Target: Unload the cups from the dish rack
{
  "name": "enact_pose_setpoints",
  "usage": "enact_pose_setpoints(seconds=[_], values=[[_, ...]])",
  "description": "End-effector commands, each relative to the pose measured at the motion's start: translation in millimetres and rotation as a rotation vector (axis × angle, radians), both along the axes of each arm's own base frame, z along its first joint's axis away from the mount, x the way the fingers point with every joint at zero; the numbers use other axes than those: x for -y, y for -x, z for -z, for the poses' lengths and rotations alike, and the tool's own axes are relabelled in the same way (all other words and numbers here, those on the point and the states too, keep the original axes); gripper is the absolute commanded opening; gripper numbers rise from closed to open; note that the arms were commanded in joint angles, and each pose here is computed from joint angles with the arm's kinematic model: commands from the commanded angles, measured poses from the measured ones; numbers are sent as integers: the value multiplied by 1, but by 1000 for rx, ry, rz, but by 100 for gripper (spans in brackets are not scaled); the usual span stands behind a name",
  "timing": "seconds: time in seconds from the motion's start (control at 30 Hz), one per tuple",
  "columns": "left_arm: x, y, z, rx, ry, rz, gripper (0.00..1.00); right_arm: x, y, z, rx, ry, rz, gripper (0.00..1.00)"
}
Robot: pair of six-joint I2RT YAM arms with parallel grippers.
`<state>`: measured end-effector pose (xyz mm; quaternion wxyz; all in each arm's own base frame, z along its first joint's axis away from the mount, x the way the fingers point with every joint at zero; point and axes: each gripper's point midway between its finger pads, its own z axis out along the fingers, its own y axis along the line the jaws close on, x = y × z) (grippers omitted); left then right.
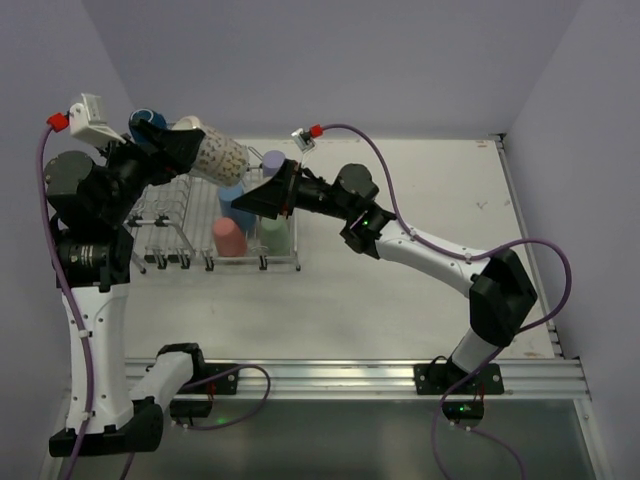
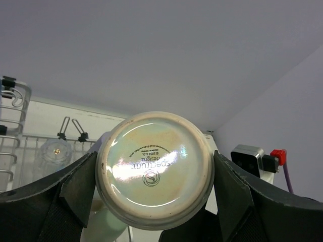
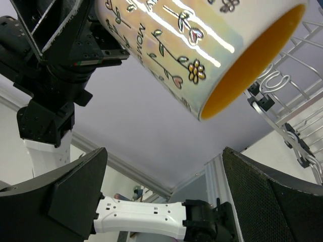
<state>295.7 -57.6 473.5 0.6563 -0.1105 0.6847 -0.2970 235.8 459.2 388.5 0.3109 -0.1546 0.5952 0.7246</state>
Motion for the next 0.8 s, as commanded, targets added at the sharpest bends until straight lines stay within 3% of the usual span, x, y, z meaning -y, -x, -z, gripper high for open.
enact_pose_setpoints(seconds=[0.0, 0.53, 0.77], values=[[34, 35, -49, 168, 70, 192, 0, 6, 2, -40, 118, -100, 5, 99], [59, 54, -41, 164, 148, 327, 0, 30, -6, -73, 221, -190, 69, 94], [63, 61, -38, 173, 157, 354, 0, 38, 9, -91, 298, -255, 20, 79]])
